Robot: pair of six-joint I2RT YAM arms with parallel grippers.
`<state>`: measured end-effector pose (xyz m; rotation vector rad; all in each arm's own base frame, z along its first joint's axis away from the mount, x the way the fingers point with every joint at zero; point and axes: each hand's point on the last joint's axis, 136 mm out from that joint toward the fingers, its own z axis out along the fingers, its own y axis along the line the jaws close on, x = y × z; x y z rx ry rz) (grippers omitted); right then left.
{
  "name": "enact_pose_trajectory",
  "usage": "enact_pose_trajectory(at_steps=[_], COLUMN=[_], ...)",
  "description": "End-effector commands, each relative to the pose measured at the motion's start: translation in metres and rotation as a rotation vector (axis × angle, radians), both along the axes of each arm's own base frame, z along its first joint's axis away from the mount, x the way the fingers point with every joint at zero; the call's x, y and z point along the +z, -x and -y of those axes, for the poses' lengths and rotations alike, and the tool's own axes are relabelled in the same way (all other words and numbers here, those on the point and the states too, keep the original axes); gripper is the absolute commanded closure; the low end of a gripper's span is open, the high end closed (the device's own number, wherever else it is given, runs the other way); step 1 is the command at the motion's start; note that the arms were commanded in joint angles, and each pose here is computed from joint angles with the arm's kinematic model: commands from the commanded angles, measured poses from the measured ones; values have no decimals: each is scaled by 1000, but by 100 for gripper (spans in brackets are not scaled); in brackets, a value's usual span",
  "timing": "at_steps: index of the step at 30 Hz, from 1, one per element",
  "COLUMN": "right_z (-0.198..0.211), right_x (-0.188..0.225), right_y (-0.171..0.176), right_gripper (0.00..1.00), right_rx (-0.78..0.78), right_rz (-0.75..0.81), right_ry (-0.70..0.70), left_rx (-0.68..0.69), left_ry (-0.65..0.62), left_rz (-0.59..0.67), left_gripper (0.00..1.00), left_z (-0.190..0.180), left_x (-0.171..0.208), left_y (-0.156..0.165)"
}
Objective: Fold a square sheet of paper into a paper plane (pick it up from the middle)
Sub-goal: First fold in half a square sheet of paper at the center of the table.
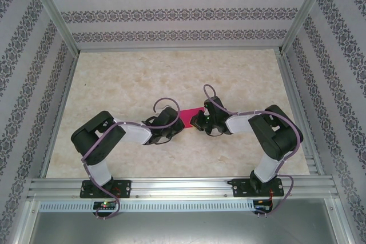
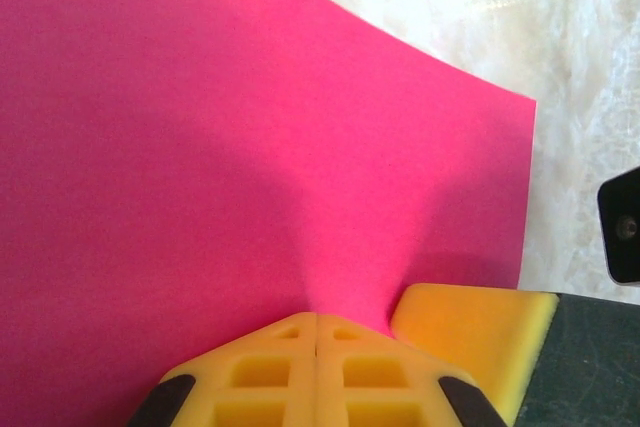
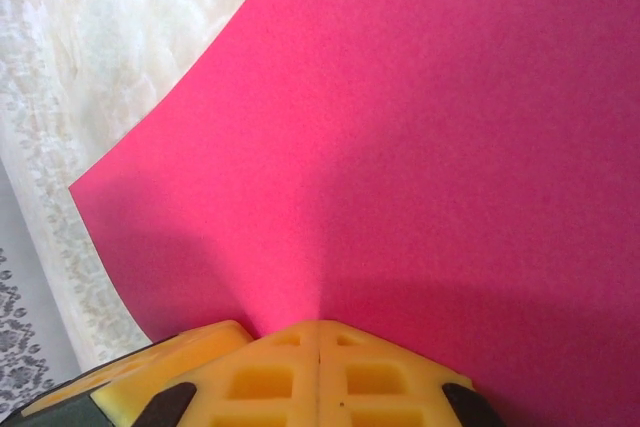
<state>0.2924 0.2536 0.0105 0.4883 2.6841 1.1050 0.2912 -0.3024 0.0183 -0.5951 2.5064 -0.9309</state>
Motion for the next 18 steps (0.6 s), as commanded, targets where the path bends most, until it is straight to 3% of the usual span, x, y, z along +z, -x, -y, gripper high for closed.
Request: enact_pose_trajectory(at_steps=[1, 11, 18], right_z=[46, 55, 54], right_x=[-43, -50, -49], right_y=[20, 22, 20], right_gripper=[100, 100, 100], right_rx=[-104, -121, -115], right_rz=[-131, -155, -150], right_ry=[156, 185, 182], left_rx=[83, 221, 220], left_ry=[-123, -207, -215], left_rz=[-61, -98, -42], left_gripper=[100, 100, 100], left_z=[-38, -98, -108], left_x=[-21, -32, -11], left_y=[14, 35, 28])
